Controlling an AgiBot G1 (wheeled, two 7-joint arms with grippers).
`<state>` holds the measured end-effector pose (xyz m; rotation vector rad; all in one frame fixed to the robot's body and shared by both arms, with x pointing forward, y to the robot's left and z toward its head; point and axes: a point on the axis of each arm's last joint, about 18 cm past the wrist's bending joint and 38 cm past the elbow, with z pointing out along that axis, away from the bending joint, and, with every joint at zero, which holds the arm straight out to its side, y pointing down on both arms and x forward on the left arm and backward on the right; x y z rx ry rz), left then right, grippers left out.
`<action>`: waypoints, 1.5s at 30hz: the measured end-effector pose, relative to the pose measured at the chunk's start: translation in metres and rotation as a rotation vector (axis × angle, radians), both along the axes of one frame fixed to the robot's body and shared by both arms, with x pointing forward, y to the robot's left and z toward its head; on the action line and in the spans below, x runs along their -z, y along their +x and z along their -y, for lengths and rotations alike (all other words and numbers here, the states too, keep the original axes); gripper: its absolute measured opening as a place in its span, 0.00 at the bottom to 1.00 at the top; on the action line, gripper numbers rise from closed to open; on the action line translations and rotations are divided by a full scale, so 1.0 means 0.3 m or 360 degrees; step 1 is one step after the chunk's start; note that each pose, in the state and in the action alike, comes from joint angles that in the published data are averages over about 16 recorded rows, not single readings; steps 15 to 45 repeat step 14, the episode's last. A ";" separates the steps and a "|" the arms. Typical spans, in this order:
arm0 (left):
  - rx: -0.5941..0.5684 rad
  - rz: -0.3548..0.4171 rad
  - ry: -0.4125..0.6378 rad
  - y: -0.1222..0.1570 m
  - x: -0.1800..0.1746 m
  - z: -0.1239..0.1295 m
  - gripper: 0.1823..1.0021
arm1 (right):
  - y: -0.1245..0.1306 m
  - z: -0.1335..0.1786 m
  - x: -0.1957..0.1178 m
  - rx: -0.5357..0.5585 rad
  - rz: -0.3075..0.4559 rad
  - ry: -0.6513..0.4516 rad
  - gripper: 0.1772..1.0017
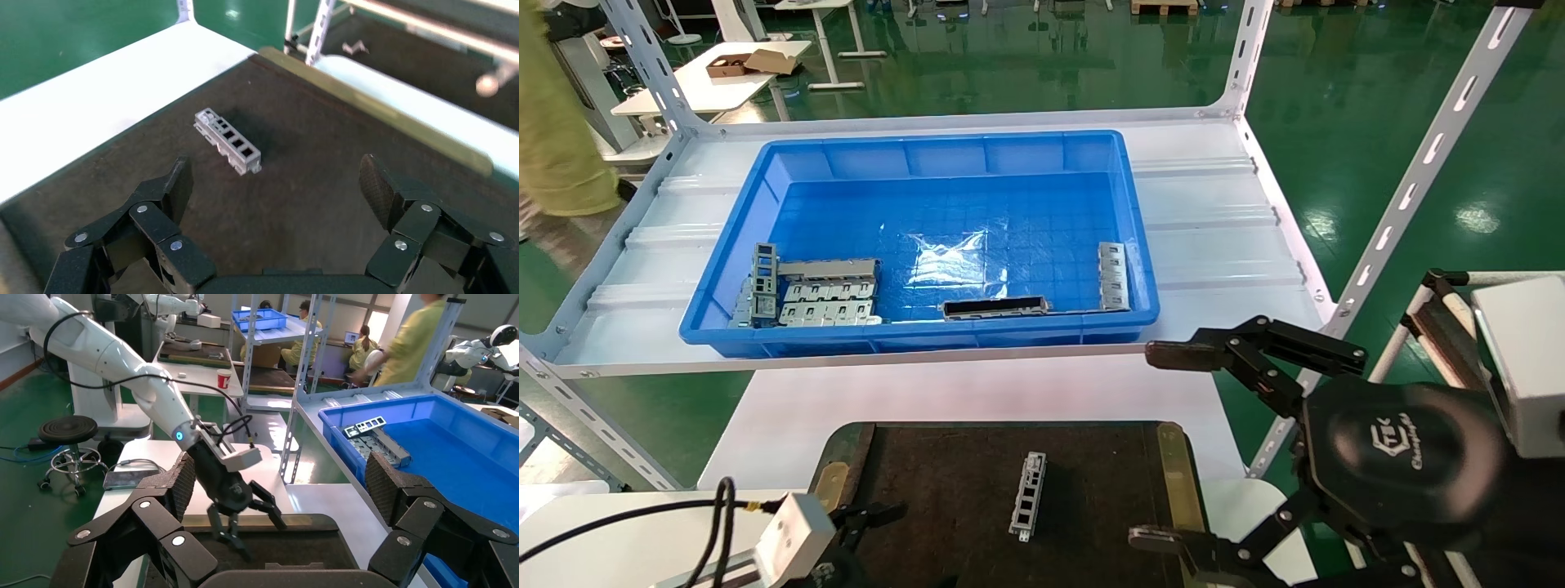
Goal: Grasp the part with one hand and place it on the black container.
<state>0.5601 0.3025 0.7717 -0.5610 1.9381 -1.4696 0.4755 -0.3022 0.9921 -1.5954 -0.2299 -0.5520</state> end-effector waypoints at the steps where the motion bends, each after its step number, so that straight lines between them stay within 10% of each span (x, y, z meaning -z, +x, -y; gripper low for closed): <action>1: 0.0010 0.0015 0.0025 -0.005 -0.005 -0.012 0.95 | 0.000 0.000 0.000 0.0000 0.0000 0.0000 0.97; 45: 0.0061 0.0114 0.0177 -0.033 -0.045 -0.085 1.00 | 0.000 0.000 0.000 0.0000 0.0000 0.0000 1.00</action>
